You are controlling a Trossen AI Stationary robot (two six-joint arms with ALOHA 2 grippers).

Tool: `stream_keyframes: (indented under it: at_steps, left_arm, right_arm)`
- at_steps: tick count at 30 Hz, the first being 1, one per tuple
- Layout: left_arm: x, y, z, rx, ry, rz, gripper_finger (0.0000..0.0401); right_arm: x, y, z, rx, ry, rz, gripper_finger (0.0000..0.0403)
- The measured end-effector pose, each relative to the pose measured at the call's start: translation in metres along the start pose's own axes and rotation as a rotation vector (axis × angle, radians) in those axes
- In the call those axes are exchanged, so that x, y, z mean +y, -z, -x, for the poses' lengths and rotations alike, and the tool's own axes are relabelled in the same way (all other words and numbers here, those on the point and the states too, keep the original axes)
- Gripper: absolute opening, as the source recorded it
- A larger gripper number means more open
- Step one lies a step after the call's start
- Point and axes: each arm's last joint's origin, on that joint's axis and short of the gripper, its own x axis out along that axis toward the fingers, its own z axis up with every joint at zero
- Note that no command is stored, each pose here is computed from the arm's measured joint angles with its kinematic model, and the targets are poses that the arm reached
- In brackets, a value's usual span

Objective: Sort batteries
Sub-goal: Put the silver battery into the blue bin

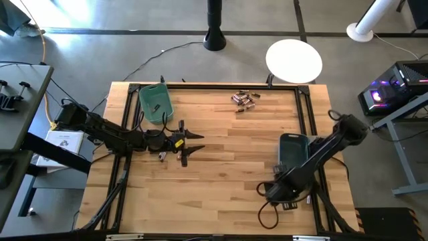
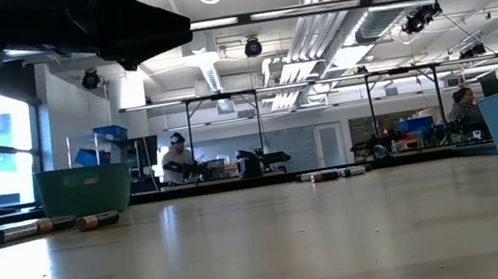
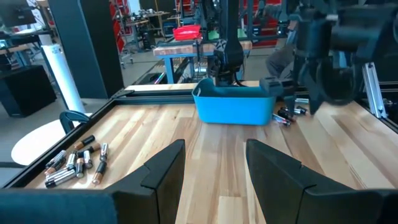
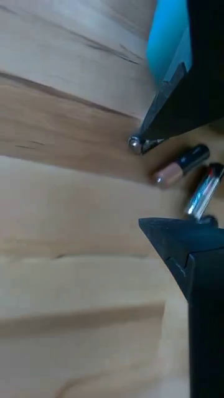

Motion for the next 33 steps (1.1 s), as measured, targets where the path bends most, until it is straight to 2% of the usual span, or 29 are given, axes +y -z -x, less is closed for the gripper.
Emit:
stream_keyframes:
  at_steps: [7,14,23,27,33]
  left_arm:
    - [0.0,0.0,0.0,-0.001,0.0,0.0,0.0165]
    - [0.0,0.0,0.0,-0.001,0.0,0.003,0.0165]
    - [0.0,0.0,0.0,-0.001,0.001,0.004,0.0165]
    - [0.0,0.0,0.0,-0.001,0.001,0.004,0.0165]
    - [0.0,0.0,0.0,-0.001,0.001,0.004,0.0165]
  right_arm:
    - [-0.002,-0.005,-0.014,0.014,0.102,0.046,0.0211]
    - [-0.004,-0.003,-0.018,0.055,0.134,0.045,0.0209]
    - [-0.005,-0.003,-0.018,0.034,0.187,0.049,0.0164]
    - [-0.005,-0.003,-0.018,0.042,0.177,0.08,0.0142]
    - [-0.005,-0.003,-0.018,0.046,0.176,0.101,0.0138]
